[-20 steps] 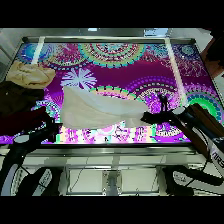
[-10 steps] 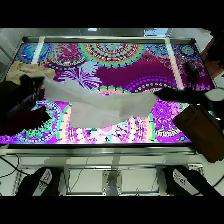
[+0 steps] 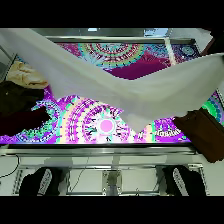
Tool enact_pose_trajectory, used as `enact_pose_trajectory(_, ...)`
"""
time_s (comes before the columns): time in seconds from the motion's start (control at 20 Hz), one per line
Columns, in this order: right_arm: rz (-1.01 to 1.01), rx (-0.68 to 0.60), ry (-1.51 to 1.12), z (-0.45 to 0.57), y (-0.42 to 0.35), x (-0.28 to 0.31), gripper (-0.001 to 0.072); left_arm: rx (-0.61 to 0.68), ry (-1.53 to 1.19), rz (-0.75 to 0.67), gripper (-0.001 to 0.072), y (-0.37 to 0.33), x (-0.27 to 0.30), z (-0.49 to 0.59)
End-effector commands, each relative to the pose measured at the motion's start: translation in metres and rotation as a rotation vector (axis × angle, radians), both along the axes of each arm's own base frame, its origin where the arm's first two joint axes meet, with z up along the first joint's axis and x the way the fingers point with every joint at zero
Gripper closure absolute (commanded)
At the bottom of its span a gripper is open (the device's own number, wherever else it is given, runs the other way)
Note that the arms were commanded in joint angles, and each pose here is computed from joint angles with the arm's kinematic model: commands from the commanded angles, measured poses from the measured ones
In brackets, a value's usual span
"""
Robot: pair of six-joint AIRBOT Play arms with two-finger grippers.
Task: Fold the shirts.
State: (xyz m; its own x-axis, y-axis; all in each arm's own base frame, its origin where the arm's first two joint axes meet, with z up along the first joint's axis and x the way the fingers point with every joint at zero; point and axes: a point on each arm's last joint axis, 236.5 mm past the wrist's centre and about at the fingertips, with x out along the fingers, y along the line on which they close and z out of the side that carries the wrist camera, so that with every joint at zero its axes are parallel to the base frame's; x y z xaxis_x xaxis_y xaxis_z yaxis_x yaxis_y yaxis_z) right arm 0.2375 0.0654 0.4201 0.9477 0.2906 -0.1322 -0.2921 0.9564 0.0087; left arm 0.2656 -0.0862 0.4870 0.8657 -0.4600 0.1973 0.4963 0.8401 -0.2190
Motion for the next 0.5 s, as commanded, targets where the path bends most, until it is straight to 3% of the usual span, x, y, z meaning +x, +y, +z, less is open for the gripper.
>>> enact_pose_trajectory(0.0,-0.182,-0.066,-0.162,0.058,-0.029,-0.043,0.0692,0.099,-0.093,0.301,0.0693,0.039,-0.036,0.037)
enact_pose_trajectory(0.25,-0.105,0.028,-0.242,0.085,-0.017,-0.023,0.0692,0.221,0.235,0.215,0.0694,0.031,-0.014,-0.046)
enact_pose_trajectory(0.45,0.089,0.206,0.209,-0.031,-0.001,0.101,0.0692,0.166,0.539,0.185,0.0694,0.064,0.065,-0.137)
